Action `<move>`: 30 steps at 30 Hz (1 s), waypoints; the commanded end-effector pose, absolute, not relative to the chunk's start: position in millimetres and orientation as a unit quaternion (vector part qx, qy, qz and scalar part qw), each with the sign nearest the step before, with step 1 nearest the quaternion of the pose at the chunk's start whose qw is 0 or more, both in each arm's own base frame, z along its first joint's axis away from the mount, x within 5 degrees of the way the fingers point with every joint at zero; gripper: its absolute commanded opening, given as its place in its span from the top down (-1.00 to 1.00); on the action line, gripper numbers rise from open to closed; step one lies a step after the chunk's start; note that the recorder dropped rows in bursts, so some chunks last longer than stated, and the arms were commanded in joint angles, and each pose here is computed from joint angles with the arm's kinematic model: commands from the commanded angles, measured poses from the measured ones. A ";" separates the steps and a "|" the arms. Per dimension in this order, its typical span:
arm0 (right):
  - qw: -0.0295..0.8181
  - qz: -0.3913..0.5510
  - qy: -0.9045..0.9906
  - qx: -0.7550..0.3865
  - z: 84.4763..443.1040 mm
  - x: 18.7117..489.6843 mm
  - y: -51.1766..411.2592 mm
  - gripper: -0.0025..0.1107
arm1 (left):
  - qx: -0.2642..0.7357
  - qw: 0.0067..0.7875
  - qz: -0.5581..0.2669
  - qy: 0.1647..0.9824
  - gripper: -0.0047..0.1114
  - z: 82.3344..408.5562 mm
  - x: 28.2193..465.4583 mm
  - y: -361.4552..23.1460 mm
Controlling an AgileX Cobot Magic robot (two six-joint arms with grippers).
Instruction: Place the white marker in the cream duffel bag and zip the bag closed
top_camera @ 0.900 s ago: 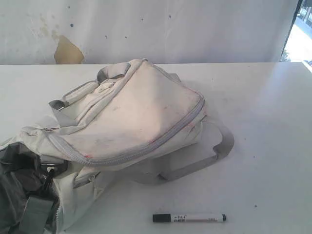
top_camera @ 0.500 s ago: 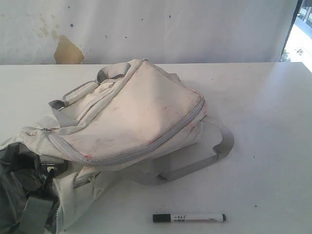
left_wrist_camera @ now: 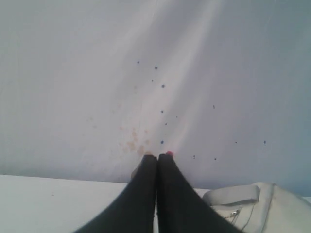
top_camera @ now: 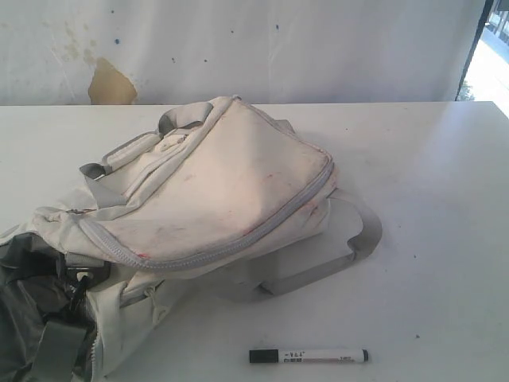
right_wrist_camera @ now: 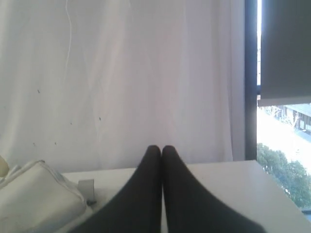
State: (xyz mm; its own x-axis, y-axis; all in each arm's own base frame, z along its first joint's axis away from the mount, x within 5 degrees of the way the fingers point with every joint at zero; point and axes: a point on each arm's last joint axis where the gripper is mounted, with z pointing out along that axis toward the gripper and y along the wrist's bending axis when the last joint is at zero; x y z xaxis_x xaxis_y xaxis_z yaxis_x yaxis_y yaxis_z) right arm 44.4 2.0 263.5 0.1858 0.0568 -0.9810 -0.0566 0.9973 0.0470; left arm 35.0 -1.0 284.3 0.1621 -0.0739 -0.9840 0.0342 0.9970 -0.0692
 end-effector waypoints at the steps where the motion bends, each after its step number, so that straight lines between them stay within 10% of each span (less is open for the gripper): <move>1: 0.776 0.040 0.629 0.002 283.9 36.1 1.5 0.96 | -0.018 0.752 -0.047 0.657 0.92 306.2 21.8 -1.6; 21: 0.583 0.062 0.809 0.040 315.9 113.2 6.2 0.95 | -0.027 0.541 -0.045 0.839 0.92 316.0 101.9 -4.7; 30: 0.502 0.098 0.856 0.069 313.8 155.9 12.8 0.28 | -0.029 0.445 -0.043 0.894 0.07 300.1 153.5 -6.5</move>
